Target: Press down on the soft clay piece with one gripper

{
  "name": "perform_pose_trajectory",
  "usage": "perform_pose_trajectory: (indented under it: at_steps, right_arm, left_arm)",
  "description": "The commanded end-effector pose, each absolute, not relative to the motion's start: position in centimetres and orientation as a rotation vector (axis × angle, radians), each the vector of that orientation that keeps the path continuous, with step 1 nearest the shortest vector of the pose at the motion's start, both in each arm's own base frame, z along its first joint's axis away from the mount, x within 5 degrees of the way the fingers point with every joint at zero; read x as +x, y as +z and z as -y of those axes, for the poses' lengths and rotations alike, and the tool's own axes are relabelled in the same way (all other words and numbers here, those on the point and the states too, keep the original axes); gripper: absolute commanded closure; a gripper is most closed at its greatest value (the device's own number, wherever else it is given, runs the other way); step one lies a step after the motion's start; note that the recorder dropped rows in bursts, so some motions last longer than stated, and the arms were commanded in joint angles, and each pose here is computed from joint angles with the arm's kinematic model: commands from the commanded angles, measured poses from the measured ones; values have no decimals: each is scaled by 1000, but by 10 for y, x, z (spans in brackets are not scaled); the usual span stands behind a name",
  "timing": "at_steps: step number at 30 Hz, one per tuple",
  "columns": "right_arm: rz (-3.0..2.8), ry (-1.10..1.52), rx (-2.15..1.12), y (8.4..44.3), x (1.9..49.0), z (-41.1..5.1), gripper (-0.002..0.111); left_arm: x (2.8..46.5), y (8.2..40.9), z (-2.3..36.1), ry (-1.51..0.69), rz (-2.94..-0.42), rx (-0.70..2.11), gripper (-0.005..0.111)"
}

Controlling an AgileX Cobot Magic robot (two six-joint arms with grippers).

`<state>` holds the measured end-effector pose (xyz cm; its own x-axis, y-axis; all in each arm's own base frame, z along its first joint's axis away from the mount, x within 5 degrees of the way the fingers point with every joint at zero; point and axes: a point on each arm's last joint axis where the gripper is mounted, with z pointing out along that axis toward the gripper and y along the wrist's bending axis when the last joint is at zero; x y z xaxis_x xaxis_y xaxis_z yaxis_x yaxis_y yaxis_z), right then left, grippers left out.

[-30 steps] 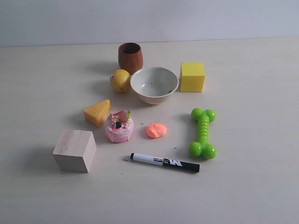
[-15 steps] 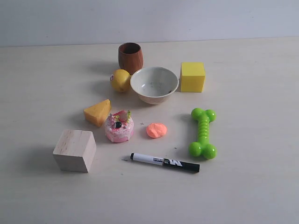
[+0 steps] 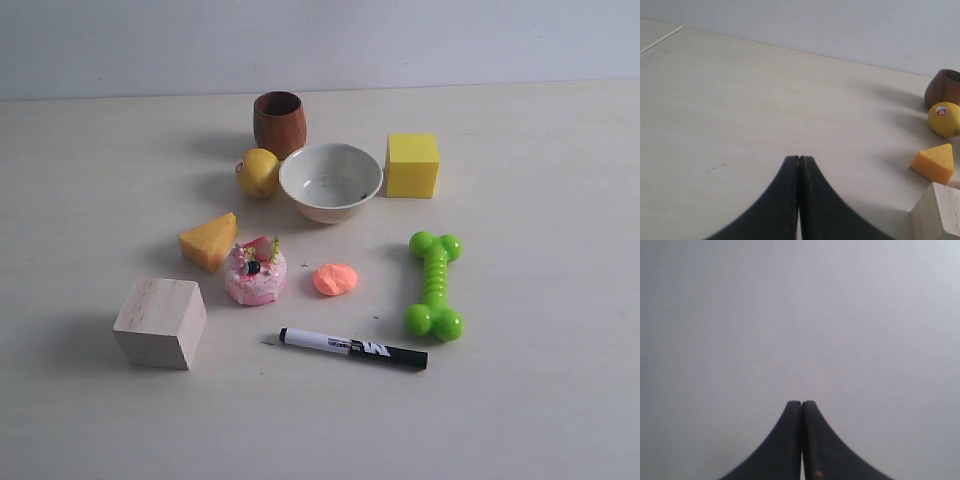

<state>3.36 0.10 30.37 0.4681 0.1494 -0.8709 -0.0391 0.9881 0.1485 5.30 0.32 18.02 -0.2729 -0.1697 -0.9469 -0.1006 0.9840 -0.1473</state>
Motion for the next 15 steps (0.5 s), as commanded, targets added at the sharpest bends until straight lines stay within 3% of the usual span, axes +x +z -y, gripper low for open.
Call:
perform_pose_trajectory:
  at_steps: [1,8,15]
  right_arm:
    - [-1230,1,117,338,42,4,108]
    - [-1392,-30,141,389,78,10,108]
    - [-1612,74,-90,405,133,-14,108]
  left_arm:
    - [53,180,-3,-75,-1846,-193,107]
    - [53,180,-3,-75,-1846,-193,107]
    - [53,180,-3,-75,-1846,-193,107]
